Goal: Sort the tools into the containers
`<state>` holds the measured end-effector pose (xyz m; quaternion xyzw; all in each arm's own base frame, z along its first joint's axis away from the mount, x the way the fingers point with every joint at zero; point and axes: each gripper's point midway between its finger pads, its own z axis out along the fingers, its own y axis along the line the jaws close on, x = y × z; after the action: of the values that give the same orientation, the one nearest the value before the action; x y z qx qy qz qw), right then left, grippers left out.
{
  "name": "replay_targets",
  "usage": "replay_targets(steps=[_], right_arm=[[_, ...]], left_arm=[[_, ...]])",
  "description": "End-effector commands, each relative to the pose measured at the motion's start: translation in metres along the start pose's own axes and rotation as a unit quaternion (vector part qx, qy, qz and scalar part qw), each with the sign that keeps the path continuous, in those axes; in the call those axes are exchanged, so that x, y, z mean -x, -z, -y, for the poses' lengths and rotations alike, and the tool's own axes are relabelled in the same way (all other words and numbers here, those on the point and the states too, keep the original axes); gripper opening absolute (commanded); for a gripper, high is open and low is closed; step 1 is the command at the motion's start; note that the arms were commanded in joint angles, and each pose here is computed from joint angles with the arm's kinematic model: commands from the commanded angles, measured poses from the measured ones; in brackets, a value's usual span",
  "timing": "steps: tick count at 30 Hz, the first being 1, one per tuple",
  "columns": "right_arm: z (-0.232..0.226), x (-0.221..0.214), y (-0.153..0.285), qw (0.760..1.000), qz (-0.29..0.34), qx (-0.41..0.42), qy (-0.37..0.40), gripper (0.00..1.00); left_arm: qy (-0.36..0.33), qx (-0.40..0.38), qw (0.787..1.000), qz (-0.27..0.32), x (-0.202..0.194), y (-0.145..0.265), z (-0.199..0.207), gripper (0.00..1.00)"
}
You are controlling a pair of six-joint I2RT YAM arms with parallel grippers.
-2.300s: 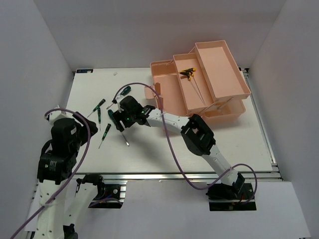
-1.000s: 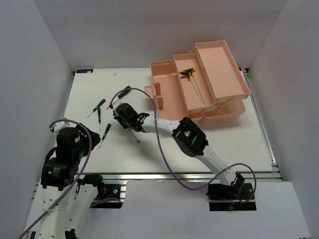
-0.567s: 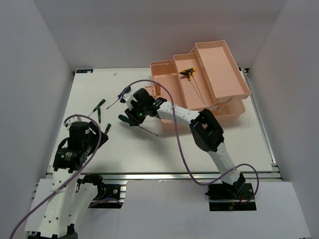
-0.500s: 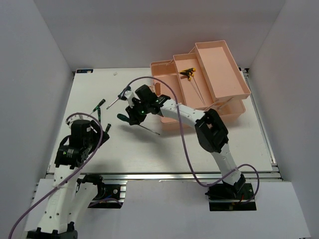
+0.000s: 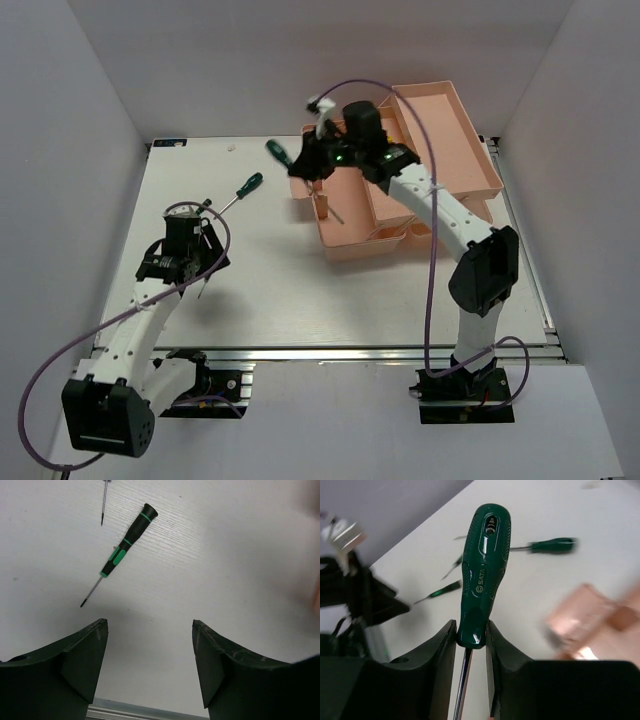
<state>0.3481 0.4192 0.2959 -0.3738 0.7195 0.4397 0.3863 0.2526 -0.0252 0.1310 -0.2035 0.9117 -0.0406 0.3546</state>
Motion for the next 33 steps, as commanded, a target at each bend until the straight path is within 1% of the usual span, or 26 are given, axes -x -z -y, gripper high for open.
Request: replay_targets(steps=[1, 2, 4, 6, 7, 9, 10, 13, 14, 15, 16, 17, 18, 19, 20, 21, 22, 23, 24, 27, 28, 29, 30, 31, 32, 33], right_arm=[[0.072, 0.084, 0.072, 0.981, 0.125, -0.150, -0.010, 0.00], [0.087, 0.101, 0.091, 0.971, 0.148, -0.189, -0.006, 0.00], [0.125, 0.117, 0.132, 0.953, 0.171, -0.251, 0.006, 0.00], [0.149, 0.128, 0.168, 0.934, 0.187, -0.304, 0.017, 0.00], [0.171, 0.128, 0.196, 0.922, 0.190, -0.336, 0.022, 0.00], [0.191, 0.125, 0.230, 0.908, 0.193, -0.370, 0.020, 0.00], [0.210, 0.121, 0.258, 0.897, 0.193, -0.397, 0.019, 0.00], [0.239, 0.106, 0.301, 0.884, 0.175, -0.433, 0.004, 0.00], [0.251, 0.091, 0.302, 0.888, 0.150, -0.435, -0.004, 0.00], [0.256, 0.088, 0.308, 0.888, 0.144, -0.437, -0.003, 0.00], [0.264, 0.080, 0.311, 0.888, 0.134, -0.439, -0.009, 0.00], [0.282, 0.065, 0.319, 0.887, 0.115, -0.447, -0.009, 0.00], [0.288, 0.057, 0.322, 0.888, 0.103, -0.448, -0.010, 0.00], [0.294, 0.050, 0.320, 0.890, 0.091, -0.447, -0.007, 0.00], [0.305, 0.039, 0.314, 0.894, 0.071, -0.443, 0.000, 0.00], [0.308, 0.034, 0.312, 0.896, 0.062, -0.439, 0.002, 0.00], [0.311, 0.029, 0.309, 0.898, 0.054, -0.437, 0.002, 0.00], [0.314, 0.023, 0.303, 0.904, 0.047, -0.424, -0.001, 0.00], [0.314, 0.020, 0.300, 0.907, 0.038, -0.419, 0.007, 0.00], [0.315, 0.007, 0.296, 0.912, 0.020, -0.409, 0.016, 0.00], [0.317, -0.001, 0.294, 0.913, 0.013, -0.408, 0.016, 0.00], [0.317, -0.001, 0.295, 0.913, 0.011, -0.408, 0.019, 0.04], [0.317, -0.003, 0.295, 0.913, 0.008, -0.408, 0.021, 0.10], [0.315, -0.005, 0.294, 0.914, 0.003, -0.404, 0.023, 0.22], [0.312, -0.003, 0.295, 0.916, 0.003, -0.401, 0.026, 0.43], [0.309, -0.004, 0.294, 0.917, 0.001, -0.398, 0.028, 0.50]], left_arm=[[-0.048, -0.015, 0.997, 0.053, 0.041, -0.002, 0.014, 0.78], [-0.056, -0.012, 0.997, 0.046, 0.041, -0.007, 0.014, 0.78], [-0.059, -0.015, 0.997, 0.047, 0.043, -0.011, 0.018, 0.78], [-0.060, -0.017, 0.997, 0.043, 0.042, -0.016, 0.019, 0.79], [-0.060, -0.019, 0.997, 0.038, 0.040, -0.020, 0.020, 0.79], [-0.060, -0.029, 0.997, 0.030, 0.036, -0.025, 0.024, 0.79], [-0.060, -0.033, 0.997, 0.028, 0.035, -0.026, 0.025, 0.79], [-0.058, -0.047, 0.997, 0.027, 0.032, -0.031, 0.030, 0.79], [-0.059, -0.050, 0.997, 0.031, 0.035, -0.032, 0.032, 0.79], [-0.058, -0.059, 0.996, 0.044, 0.042, -0.033, 0.037, 0.79], [-0.060, -0.063, 0.995, 0.042, 0.043, -0.038, 0.041, 0.79], [-0.067, -0.065, 0.995, 0.047, 0.047, -0.042, 0.043, 0.79], [-0.066, -0.073, 0.993, 0.068, 0.062, -0.043, 0.051, 0.79], [-0.081, -0.069, 0.992, 0.060, 0.062, -0.055, 0.052, 0.78], [-0.086, -0.071, 0.992, 0.066, 0.070, -0.060, 0.057, 0.78], [-0.091, -0.080, 0.989, 0.089, 0.089, -0.061, 0.066, 0.78], [-0.110, -0.080, 0.986, 0.094, 0.096, -0.066, 0.070, 0.78], [-0.125, -0.080, 0.985, 0.085, 0.097, -0.081, 0.073, 0.78], [-0.135, -0.091, 0.980, 0.111, 0.118, -0.080, 0.085, 0.77], [-0.182, -0.096, 0.972, 0.116, 0.134, -0.104, 0.098, 0.76], [-0.205, -0.100, 0.965, 0.131, 0.150, -0.106, 0.106, 0.74], [-0.214, -0.101, 0.963, 0.133, 0.155, -0.111, 0.110, 0.74], [-0.224, -0.102, 0.961, 0.123, 0.153, -0.128, 0.113, 0.74], [-0.233, -0.103, 0.958, 0.135, 0.166, -0.131, 0.119, 0.73], [-0.232, -0.100, 0.958, 0.137, 0.169, -0.137, 0.121, 0.72], [-0.238, -0.081, 0.959, 0.130, 0.167, -0.156, 0.116, 0.71]])
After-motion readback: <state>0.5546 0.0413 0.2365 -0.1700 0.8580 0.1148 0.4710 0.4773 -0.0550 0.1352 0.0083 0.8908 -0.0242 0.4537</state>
